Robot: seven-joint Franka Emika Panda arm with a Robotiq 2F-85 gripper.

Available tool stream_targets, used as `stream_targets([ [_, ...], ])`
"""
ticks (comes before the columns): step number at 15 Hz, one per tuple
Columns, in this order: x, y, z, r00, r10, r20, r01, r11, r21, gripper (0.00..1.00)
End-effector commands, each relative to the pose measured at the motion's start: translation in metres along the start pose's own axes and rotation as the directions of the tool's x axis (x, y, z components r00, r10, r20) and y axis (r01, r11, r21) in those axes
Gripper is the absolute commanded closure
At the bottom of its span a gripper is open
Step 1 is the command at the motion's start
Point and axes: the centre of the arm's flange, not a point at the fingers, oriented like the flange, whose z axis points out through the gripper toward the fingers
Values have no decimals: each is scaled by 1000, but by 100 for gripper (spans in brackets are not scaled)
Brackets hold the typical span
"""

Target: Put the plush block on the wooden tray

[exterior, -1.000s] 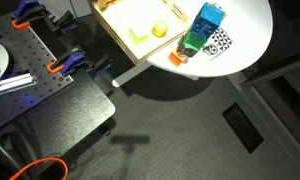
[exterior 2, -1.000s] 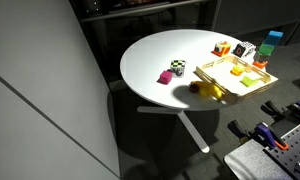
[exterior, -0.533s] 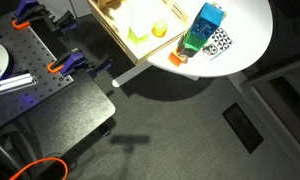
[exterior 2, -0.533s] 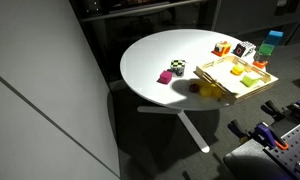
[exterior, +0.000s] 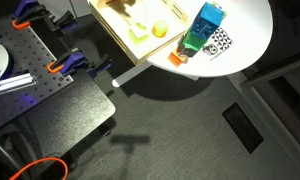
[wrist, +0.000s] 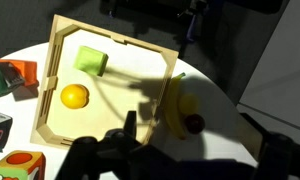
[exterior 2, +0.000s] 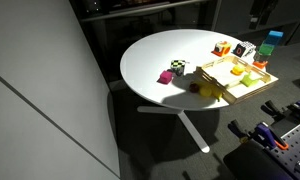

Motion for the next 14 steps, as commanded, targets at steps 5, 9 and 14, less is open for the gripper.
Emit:
stream_targets([
  [5, 20, 5, 16, 998, -38, -41, 36, 998, -42, 0],
  [9, 21, 5, 17, 998, -40, -42, 38, 998, -46, 0],
  [14, 29, 10, 26, 998, -37, -53, 34, 998, -56, 0],
])
